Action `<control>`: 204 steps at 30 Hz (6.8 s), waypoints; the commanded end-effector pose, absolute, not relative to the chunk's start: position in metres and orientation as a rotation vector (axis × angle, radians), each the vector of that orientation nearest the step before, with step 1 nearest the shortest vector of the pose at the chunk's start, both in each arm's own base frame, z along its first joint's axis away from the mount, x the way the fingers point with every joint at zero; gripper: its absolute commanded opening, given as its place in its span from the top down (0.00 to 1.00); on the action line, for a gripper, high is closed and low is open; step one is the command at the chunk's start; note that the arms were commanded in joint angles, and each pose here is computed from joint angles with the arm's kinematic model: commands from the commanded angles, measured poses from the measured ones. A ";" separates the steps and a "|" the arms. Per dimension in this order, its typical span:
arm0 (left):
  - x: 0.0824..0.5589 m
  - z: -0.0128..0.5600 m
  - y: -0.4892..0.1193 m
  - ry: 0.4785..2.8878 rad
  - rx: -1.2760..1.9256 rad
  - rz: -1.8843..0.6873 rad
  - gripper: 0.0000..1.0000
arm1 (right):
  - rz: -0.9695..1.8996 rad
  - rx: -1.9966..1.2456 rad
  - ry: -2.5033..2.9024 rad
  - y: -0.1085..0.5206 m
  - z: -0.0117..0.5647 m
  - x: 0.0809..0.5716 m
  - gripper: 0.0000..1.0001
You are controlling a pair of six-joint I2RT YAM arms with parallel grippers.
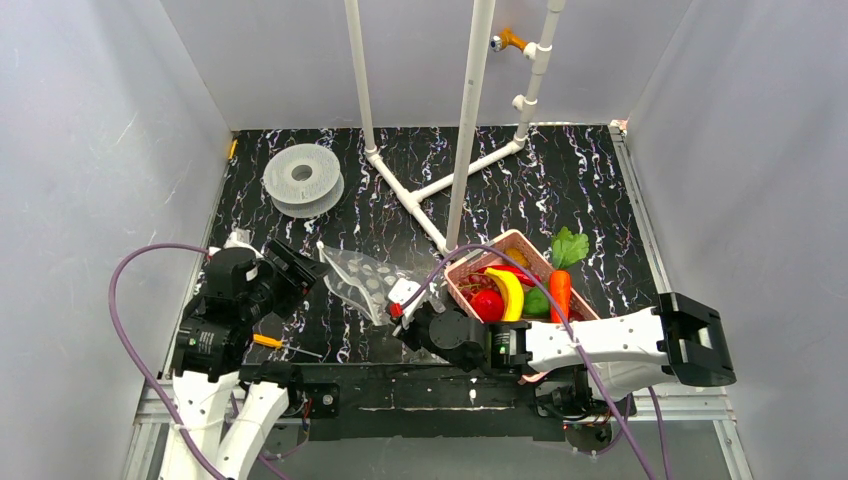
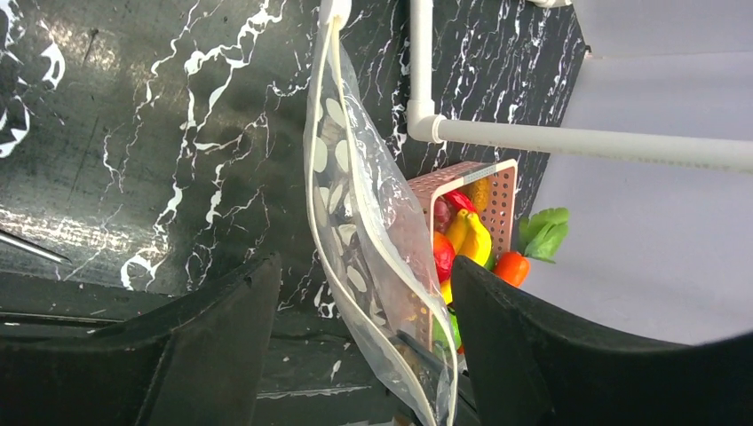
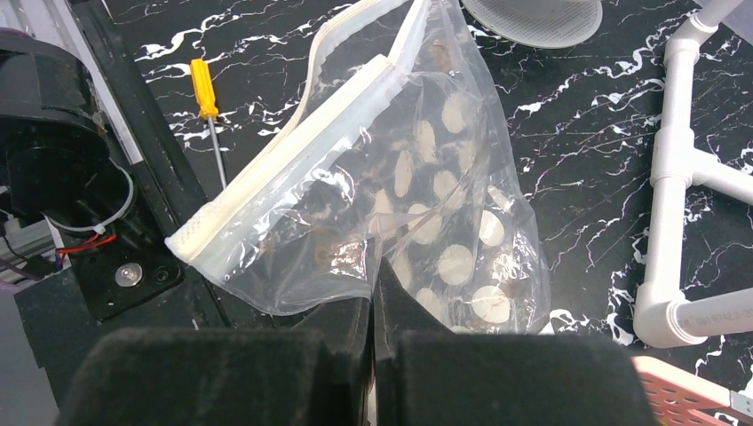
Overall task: Place the food in the zip-top bag and seal the zipper
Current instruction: Pick up the zipper food storage bag at the center of the board, then open the zipper of the food storage bag, then pick up the fake fruit from the bin.
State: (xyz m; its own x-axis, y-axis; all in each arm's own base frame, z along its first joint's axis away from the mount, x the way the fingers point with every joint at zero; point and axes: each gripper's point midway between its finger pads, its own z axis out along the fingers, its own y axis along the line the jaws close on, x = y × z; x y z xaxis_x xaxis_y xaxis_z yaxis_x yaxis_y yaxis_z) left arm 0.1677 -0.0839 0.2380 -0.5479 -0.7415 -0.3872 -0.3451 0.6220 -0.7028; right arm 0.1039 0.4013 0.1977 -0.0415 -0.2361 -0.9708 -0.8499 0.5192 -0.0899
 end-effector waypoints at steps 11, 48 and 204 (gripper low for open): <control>0.178 0.199 -0.097 2.207 -1.081 -0.828 0.65 | 0.717 -0.879 1.554 0.396 0.216 0.104 0.99; 0.173 0.298 0.020 2.042 -0.700 0.002 1.00 | 0.999 -0.773 1.805 0.402 0.214 0.100 0.40; 0.246 0.161 -0.156 2.421 0.253 -0.578 1.00 | 0.949 -0.347 1.916 0.259 0.245 0.187 0.96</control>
